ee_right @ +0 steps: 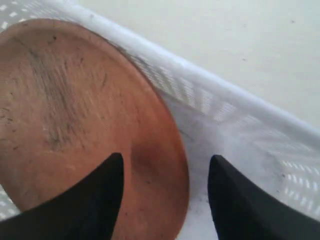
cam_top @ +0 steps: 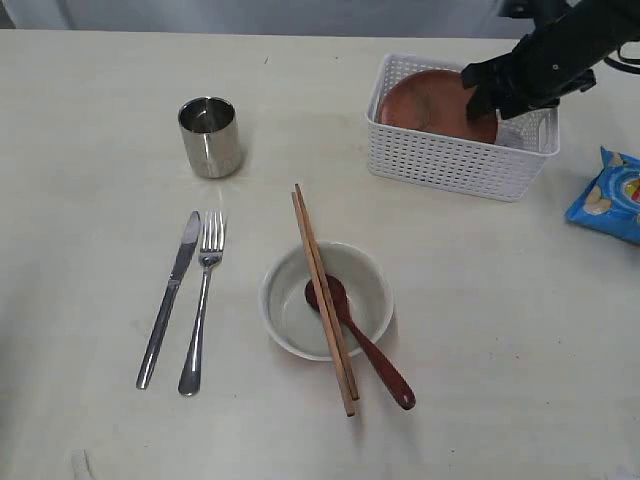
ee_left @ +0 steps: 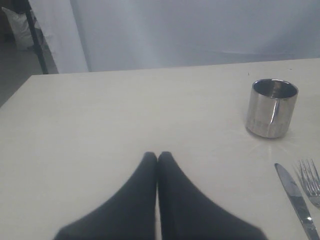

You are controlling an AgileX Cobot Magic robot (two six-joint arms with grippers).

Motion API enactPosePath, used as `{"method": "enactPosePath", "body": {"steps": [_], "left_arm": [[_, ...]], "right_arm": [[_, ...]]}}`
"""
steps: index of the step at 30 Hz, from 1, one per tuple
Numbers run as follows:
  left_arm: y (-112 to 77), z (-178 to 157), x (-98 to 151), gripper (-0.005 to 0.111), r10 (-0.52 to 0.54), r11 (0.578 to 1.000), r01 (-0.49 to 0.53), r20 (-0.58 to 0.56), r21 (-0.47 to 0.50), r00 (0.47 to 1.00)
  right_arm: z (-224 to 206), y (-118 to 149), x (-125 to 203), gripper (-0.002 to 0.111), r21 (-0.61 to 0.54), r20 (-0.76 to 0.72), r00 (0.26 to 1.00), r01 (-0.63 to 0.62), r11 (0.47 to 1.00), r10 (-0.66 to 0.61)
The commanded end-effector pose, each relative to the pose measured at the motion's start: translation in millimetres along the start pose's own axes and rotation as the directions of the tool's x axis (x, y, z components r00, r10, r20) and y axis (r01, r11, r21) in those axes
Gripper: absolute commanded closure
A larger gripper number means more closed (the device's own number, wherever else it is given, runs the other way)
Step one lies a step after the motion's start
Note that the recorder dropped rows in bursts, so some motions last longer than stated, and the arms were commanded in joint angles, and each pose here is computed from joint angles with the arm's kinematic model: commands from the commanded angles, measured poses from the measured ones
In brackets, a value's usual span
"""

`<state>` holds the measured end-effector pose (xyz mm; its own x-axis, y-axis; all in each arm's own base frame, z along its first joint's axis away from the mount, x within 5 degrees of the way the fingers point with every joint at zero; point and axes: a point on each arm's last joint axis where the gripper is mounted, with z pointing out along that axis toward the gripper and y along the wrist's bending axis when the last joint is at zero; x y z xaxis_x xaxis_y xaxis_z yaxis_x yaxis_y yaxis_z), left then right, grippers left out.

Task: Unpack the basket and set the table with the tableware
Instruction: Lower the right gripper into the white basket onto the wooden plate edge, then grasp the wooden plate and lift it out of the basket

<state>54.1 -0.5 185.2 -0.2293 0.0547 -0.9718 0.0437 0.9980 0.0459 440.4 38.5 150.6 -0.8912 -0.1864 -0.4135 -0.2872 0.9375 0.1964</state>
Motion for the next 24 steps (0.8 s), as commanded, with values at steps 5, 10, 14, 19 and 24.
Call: {"method": "enactPosePath", "body": {"steps": [5,10,14,19,24], "left_arm": [[-0.3,0.1,1.0,0.107,-0.011,1.000,0.011,0.000,0.002,1.000],[-0.3,0.1,1.0,0.107,-0.011,1.000,0.011,0.000,0.002,1.000],[-0.3,0.1,1.0,0.107,-0.011,1.000,0.011,0.000,0.002,1.000],[-0.3,0.1,1.0,0.107,-0.011,1.000,0.011,0.000,0.002,1.000],[-0.3,0.1,1.0,0.107,-0.011,1.000,0.011,0.000,0.002,1.000]], "right_arm": [[12.2,-4.0,-6.6,0.059,-0.035,0.025,1.000,0.004,0.999,-0.003],[12.6,-1.6,-5.8,0.061,-0.044,0.013,0.999,0.030,0.999,-0.029],[12.6,-0.9,-4.8,0.085,-0.051,0.004,0.999,0.046,0.998,-0.046],[12.8,-0.3,-4.8,0.109,-0.050,0.004,0.997,0.076,0.996,-0.076],[7.1,0.5,-7.5,0.109,-0.041,0.020,0.996,0.084,0.996,-0.084]]}}
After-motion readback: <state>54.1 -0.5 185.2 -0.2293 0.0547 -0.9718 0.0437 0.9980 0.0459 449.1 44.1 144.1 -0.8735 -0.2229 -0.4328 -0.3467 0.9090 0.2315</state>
